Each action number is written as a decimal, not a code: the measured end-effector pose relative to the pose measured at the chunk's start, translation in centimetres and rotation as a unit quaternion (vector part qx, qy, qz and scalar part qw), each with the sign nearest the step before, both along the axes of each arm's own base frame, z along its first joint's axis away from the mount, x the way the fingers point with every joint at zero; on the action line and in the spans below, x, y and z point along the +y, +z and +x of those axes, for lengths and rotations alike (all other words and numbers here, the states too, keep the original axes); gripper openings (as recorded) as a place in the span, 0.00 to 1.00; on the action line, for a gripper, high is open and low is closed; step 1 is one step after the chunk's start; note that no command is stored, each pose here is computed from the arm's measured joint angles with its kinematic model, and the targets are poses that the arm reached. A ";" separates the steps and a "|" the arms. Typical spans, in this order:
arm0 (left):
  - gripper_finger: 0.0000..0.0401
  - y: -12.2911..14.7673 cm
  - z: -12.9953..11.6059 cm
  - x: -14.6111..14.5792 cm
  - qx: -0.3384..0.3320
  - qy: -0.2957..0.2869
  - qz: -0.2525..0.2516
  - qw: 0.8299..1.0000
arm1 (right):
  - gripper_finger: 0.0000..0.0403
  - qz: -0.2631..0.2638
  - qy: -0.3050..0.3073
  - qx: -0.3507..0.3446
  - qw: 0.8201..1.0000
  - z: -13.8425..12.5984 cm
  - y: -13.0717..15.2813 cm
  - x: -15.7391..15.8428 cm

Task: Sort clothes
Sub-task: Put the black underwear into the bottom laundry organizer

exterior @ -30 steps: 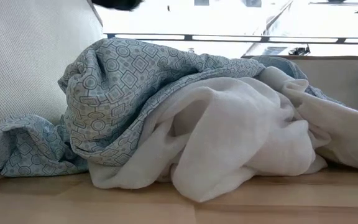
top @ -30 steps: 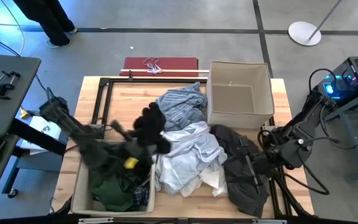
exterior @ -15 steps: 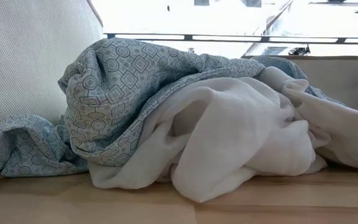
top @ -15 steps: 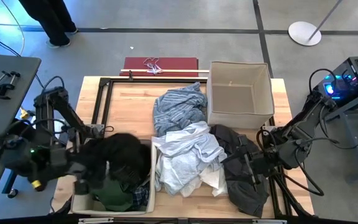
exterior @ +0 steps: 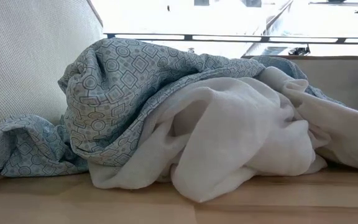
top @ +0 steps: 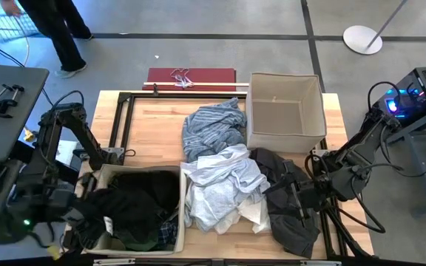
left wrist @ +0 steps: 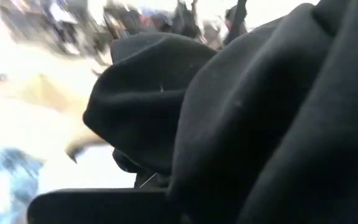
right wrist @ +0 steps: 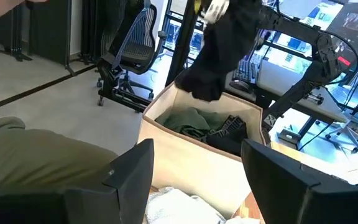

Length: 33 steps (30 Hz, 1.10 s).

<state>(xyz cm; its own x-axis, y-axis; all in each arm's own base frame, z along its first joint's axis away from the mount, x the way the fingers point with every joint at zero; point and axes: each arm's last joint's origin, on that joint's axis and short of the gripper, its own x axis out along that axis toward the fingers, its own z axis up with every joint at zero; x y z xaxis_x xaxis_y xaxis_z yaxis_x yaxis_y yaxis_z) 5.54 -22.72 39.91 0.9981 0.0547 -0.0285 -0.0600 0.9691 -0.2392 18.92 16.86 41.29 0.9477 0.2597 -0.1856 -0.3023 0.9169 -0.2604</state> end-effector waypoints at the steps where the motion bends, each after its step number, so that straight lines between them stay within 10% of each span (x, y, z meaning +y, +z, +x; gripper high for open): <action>1: 0.01 -0.7 0.2 0.3 0.016 -0.015 -0.021 1.000 | 0.58 -0.001 0.000 0.000 1.000 0.0 0.0 0.0; 6: 0.01 -4.7 2.2 3.1 0.217 0.008 -0.130 0.968 | 0.58 -0.009 -0.001 -0.002 1.000 0.1 0.0 -0.1; 13: 0.01 -7.6 4.7 6.3 0.503 0.174 -0.135 0.836 | 0.58 -0.009 -0.011 -0.002 1.000 0.4 0.0 -0.5; 20: 0.01 -8.8 9.7 5.1 0.568 0.069 -0.153 0.806 | 0.58 -0.008 -0.024 0.002 1.000 0.8 -0.1 -1.0; 28: 0.00 -14.9 14.7 3.2 0.730 -0.055 -0.093 0.675 | 0.58 0.004 -0.026 0.012 1.000 0.9 -0.2 -1.1; 33: 0.00 -21.3 17.6 2.8 0.719 -0.184 -0.130 0.658 | 0.58 0.013 -0.029 0.024 0.999 0.9 -0.4 -1.2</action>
<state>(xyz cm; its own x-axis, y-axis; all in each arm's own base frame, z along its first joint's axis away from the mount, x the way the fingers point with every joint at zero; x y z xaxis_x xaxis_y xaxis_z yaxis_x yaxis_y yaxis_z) 23.18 -19.88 18.62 -0.1264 -0.3772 -0.9175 -0.1783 0.9185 -0.3530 19.77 15.71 40.87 0.9515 0.2090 -0.2256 -0.2592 0.9398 -0.2228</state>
